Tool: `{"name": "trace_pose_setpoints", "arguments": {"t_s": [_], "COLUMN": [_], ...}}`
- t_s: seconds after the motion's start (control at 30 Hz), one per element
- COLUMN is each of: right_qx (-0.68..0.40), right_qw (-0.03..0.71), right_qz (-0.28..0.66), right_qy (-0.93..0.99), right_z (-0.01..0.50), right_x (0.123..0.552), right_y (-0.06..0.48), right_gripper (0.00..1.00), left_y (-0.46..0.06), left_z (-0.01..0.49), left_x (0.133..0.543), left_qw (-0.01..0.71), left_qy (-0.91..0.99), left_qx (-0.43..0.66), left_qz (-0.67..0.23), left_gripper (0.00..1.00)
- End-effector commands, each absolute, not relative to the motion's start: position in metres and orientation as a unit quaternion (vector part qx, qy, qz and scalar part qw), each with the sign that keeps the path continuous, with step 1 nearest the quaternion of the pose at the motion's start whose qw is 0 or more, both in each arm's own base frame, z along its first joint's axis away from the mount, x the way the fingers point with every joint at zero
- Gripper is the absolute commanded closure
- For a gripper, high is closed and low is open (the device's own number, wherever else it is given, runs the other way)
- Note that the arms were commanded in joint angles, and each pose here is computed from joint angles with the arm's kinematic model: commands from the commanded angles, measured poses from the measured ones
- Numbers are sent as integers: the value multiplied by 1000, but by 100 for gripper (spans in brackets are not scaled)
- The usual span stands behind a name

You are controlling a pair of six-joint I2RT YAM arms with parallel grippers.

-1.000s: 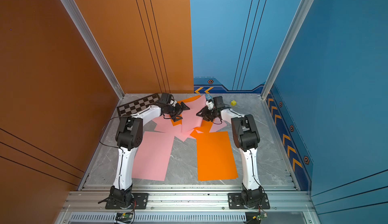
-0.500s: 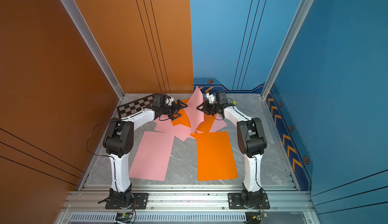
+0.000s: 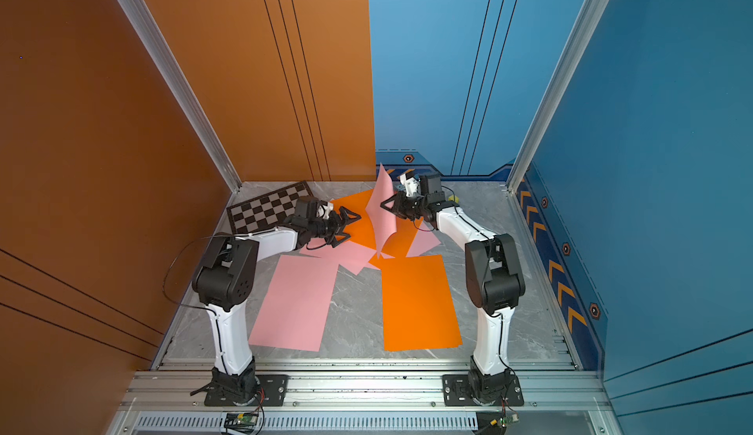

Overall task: Sort the scattered colored papers by color
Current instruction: Pick up the colored paper.

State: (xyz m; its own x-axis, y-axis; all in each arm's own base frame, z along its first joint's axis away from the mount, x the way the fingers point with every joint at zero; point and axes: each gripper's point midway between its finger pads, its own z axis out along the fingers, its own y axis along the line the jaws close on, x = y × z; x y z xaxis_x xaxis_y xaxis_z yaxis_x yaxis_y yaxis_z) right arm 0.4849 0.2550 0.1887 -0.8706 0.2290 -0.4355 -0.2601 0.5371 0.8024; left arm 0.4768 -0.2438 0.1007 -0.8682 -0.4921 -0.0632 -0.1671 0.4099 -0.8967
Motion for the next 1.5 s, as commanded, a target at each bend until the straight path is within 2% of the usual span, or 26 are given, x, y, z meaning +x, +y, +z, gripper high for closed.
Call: {"name": "trace_pose_setpoints", "arguments": {"t_s": [0.0, 0.43, 0.67, 0.8, 1.03, 1.07, 1.13, 1.3, 1.47], "right_qx": [-31, -53, -45, -29, -9, -7, -2, 3, 7], "right_qw": [290, 390, 397, 401, 401, 401, 399, 394, 386], "right_qz": [493, 511, 490, 482, 465, 462, 458, 448, 442], "right_qy": [819, 764, 775, 779, 789, 791, 794, 803, 810], "right_z": [225, 298, 284, 275, 260, 258, 254, 243, 233], "right_x": [475, 457, 448, 445, 446, 446, 447, 446, 443], "right_y": [260, 250, 237, 223, 203, 201, 197, 191, 188], "right_gripper": [79, 79, 79, 79, 79, 79, 79, 80, 79], "left_y": [-249, -313, -322, -320, -317, -317, -315, -314, -319], "left_z": [125, 150, 191, 202, 210, 212, 216, 213, 210], "left_x": [485, 479, 490, 492, 488, 488, 488, 487, 482], "left_qw": [184, 137, 111, 109, 117, 118, 120, 121, 125], "left_qy": [786, 730, 610, 566, 565, 565, 564, 572, 596], "left_qx": [-195, -203, -232, -238, -230, -228, -224, -217, -205], "left_qz": [-557, -638, -750, -781, -783, -784, -786, -781, -766], "left_gripper": [2, 2, 2, 0, 12, 22, 30, 59, 73]}}
